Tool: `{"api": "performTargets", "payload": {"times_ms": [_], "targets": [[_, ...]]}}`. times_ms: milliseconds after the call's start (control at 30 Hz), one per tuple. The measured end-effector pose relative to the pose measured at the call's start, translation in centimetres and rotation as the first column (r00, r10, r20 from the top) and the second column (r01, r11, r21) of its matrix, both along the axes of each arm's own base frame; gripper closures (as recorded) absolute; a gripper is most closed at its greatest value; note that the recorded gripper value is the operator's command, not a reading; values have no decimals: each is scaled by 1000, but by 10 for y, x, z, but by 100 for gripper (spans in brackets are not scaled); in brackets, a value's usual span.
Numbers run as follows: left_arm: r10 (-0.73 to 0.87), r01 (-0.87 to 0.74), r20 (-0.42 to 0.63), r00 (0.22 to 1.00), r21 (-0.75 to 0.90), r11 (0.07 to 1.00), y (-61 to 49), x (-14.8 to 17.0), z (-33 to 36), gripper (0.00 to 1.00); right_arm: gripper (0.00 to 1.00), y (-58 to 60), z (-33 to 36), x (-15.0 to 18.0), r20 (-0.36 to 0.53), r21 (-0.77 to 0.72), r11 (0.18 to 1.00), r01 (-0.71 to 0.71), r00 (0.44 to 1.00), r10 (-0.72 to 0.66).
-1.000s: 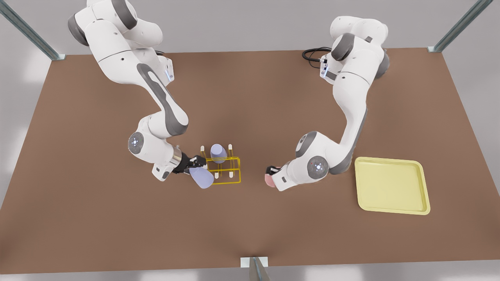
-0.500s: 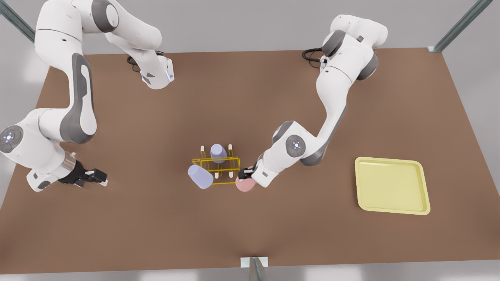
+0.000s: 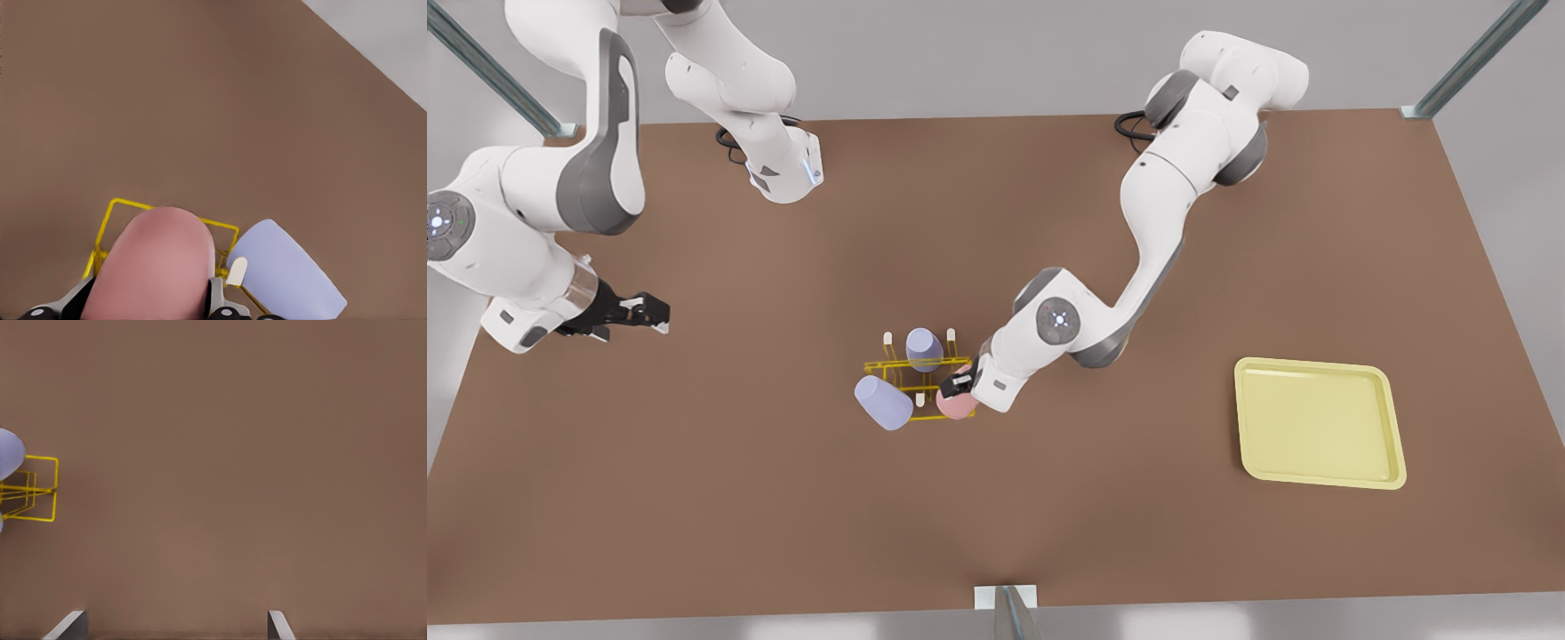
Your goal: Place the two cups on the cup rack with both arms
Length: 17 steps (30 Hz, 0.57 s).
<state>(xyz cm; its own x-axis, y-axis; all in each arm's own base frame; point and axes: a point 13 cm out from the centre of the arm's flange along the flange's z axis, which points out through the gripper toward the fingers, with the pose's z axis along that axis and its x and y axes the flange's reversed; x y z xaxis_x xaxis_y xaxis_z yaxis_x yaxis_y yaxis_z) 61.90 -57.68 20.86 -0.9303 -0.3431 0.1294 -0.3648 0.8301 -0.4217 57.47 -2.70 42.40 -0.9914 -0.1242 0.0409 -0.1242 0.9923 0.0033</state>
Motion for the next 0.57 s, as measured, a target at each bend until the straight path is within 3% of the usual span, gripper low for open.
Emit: {"api": "performTargets", "payload": {"times_ms": [200, 300, 333, 400, 500, 567], "targets": [[39, -39, -9, 999, 8, 999, -1, -1, 0, 0, 0, 1, -6, -3, -24, 1, 1000, -11, 1000, 11], [200, -205, 58, 978, 77, 976, 181, 102, 111, 0, 0, -1, -5, -4, -27, 1, 1000, -12, 1000, 12], [235, -244, 78, 969, 124, 962, 258, 119, 154, 0, 0, -1, -4, -3, -25, 1, 1000, -12, 1000, 12], [208, -226, 96, 973, 259, 939, 349, 108, 208, 0, 0, -1, -2, -2, -21, 2, 1000, -12, 1000, 12], [128, -137, 51, 990, 481, 866, 438, 28, 254, 0, 0, -1, -1, -2, -21, 3, 1000, -14, 1000, 14], [68, -46, -25, 997, 507, 861, 454, 7, 253, 0, 0, -1, -1, -2, -20, 3, 1000, -15, 1000, 15]]}}
